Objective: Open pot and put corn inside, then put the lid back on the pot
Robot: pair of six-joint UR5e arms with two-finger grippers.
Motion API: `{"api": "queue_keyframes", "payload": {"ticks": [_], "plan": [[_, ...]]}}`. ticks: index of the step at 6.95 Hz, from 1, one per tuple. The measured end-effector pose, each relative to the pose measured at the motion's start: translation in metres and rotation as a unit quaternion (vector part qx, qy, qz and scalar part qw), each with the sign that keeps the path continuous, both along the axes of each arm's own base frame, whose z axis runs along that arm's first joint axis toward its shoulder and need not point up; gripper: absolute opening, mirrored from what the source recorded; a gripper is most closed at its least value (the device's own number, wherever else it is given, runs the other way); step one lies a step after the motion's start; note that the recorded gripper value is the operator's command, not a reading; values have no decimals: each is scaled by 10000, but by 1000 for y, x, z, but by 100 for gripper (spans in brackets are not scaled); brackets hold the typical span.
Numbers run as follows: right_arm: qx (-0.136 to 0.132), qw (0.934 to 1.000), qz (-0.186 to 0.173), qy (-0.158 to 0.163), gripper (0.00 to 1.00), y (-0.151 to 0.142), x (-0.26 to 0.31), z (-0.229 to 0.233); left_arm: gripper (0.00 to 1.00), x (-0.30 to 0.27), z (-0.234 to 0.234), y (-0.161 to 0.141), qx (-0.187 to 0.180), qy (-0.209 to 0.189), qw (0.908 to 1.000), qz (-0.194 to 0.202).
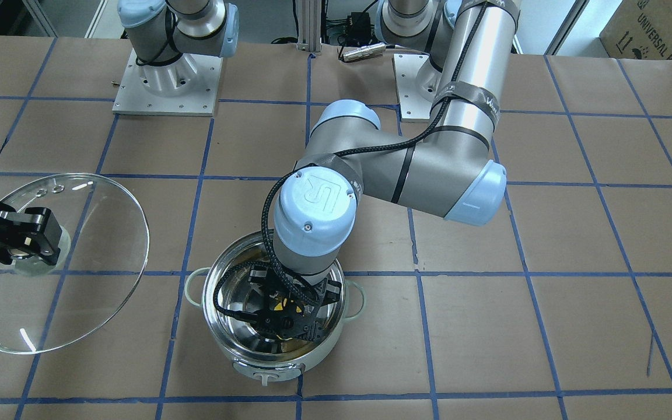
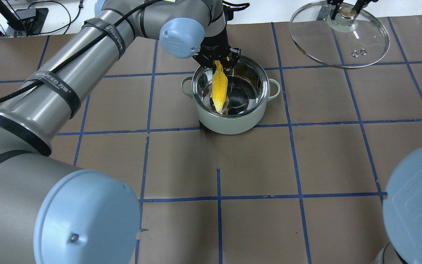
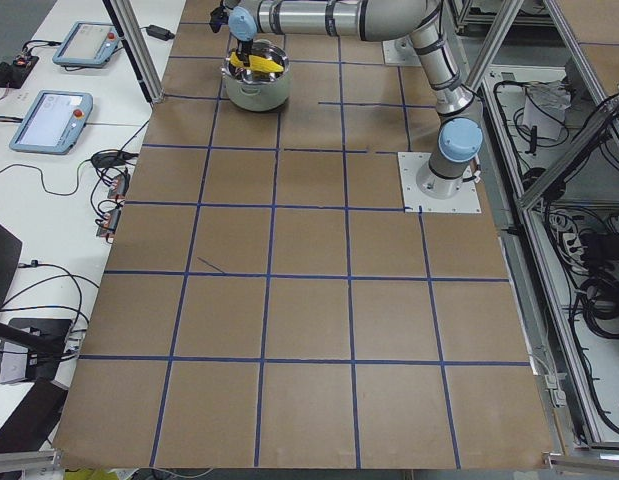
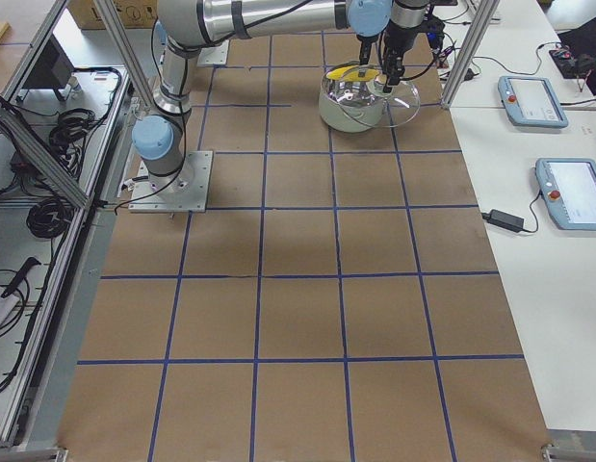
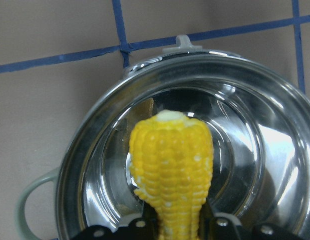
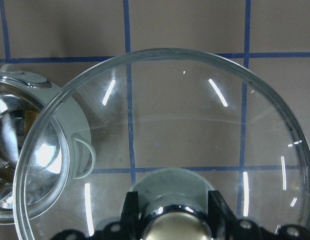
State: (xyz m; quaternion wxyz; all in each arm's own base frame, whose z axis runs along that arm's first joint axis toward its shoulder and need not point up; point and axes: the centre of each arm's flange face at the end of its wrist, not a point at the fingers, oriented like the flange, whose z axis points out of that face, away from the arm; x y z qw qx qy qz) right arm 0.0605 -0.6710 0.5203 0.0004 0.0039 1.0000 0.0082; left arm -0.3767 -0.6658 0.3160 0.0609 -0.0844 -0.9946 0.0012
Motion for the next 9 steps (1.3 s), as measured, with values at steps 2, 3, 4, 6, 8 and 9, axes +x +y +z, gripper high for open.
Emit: {"api": "queue_keyframes", "payload": {"ticks": [2,3,4,6,8,9], "plan": [[-3,10000,5,4,8,0,0,0,100,-3,-9,-8,-165,45,9999,-6],[-9,10000,15,9,8,0,1,1,100,0,-4,-7,-195,50,9998,-1],[-21,10000,22,7,8,1,2,3,100,11,10,-4,-181,40,9998,29],[-1,10000,80,0,8,3,26,-1,100,71,66,2,-130,-187,9996,139],[-175,9998,126,55,8,-4,78,-18,100,153,106,30,-45,-521,9978,399],[-297,9994,140,117,8,-7,113,-33,100,192,126,61,-9,-676,9961,574]]}}
